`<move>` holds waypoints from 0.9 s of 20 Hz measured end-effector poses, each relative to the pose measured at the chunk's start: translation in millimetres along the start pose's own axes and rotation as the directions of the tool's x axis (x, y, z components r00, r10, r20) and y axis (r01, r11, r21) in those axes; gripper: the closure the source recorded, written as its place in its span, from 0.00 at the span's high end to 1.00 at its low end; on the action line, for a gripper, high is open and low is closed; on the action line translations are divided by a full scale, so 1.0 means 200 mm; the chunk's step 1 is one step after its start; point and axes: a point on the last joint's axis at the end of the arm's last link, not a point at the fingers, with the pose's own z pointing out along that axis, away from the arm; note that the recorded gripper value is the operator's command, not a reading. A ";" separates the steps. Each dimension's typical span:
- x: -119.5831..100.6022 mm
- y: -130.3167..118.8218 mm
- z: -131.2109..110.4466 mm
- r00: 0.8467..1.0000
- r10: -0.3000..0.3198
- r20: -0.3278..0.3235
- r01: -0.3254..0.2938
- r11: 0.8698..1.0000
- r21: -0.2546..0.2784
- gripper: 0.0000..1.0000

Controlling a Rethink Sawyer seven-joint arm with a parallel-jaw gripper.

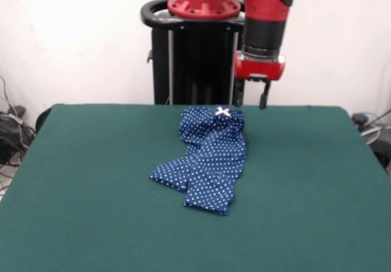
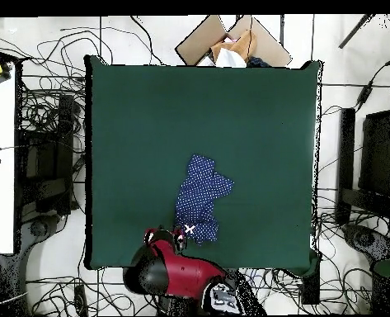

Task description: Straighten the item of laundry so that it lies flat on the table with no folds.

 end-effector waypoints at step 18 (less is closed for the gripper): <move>-0.34 -0.01 0.31 0.993 0.053 0.104 -0.057 0.998 0.036 1.00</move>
